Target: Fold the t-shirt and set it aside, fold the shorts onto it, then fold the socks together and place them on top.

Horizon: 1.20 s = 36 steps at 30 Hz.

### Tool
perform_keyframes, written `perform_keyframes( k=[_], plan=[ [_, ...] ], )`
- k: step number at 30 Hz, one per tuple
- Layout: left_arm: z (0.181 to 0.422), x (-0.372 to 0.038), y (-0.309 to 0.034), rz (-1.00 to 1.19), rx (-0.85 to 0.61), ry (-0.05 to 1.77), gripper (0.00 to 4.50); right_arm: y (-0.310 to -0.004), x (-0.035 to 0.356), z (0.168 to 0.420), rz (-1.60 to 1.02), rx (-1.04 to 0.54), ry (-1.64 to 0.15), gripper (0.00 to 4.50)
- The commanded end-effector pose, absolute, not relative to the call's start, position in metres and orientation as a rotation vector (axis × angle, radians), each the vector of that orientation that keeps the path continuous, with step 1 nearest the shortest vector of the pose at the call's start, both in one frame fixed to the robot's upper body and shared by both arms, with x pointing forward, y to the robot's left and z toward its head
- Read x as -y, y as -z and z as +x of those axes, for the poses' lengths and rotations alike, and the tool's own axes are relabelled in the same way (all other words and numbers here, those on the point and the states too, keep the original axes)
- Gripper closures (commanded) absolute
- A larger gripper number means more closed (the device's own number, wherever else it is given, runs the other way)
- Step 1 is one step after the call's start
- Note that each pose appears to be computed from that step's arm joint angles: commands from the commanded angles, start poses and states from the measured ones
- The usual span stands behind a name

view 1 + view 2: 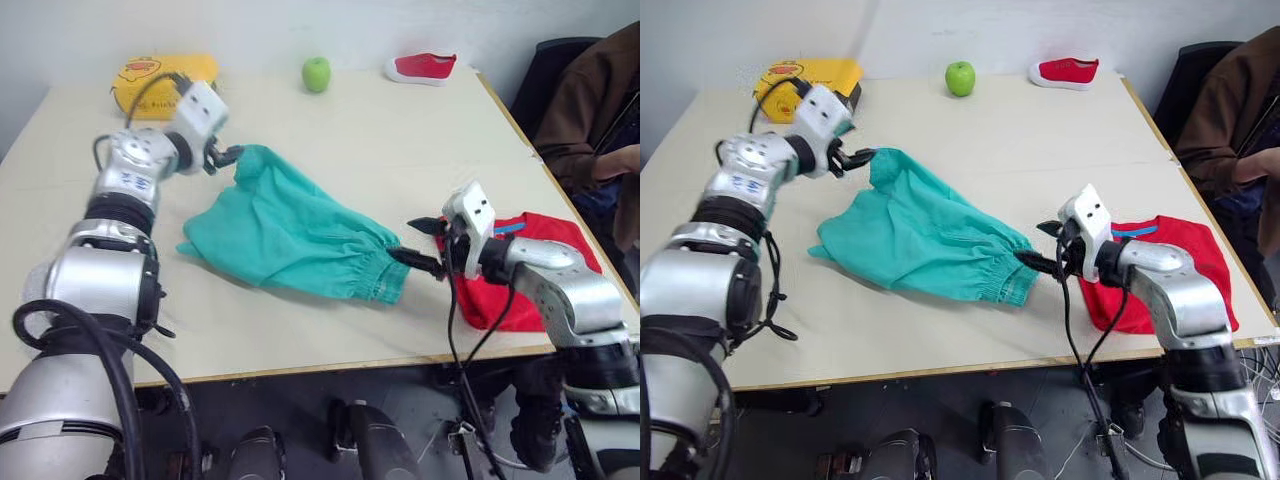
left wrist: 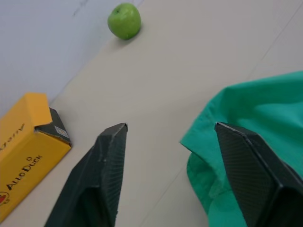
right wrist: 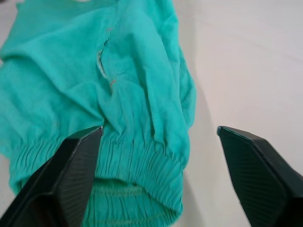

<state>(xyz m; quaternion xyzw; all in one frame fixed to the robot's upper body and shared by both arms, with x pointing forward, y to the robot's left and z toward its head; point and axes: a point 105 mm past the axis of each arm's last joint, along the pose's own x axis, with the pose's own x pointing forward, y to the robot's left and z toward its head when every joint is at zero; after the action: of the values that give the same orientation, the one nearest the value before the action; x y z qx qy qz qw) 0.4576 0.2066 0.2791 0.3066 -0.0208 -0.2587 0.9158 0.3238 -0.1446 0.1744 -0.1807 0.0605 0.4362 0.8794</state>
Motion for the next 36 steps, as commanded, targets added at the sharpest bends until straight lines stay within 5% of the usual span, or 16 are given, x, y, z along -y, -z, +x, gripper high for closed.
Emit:
perform_keyframes(
  k=[1,5,11,21,23,26,36],
  plan=[
    [0.434,-0.200,-0.301,0.642,0.136,0.745,0.18,-0.188,0.119,0.295,-0.589,-0.003,-1.036,0.00],
    [0.389,-0.212,-0.249,0.696,-0.082,1.089,0.04,-0.182,0.105,0.279,-0.674,0.023,-1.076,0.00],
    [0.343,-0.235,-0.188,0.855,-0.289,1.125,0.04,-0.164,0.087,0.281,-0.736,0.007,-1.124,0.00],
    [0.366,-0.234,-0.161,1.042,-0.224,0.968,0.04,-0.132,0.085,0.307,-1.002,0.055,-1.047,0.00],
    [0.372,-0.231,-0.156,1.034,-0.201,0.948,0.00,-0.127,0.088,0.314,-1.111,0.113,-1.016,0.38],
    [0.378,-0.223,-0.155,0.928,-0.165,0.951,0.60,-0.122,0.093,0.315,-1.139,0.137,-1.023,1.23],
    [0.349,-0.219,-0.129,0.809,-0.256,1.087,3.79,-0.129,0.103,0.319,-1.133,0.170,-1.057,4.50]
  ],
)
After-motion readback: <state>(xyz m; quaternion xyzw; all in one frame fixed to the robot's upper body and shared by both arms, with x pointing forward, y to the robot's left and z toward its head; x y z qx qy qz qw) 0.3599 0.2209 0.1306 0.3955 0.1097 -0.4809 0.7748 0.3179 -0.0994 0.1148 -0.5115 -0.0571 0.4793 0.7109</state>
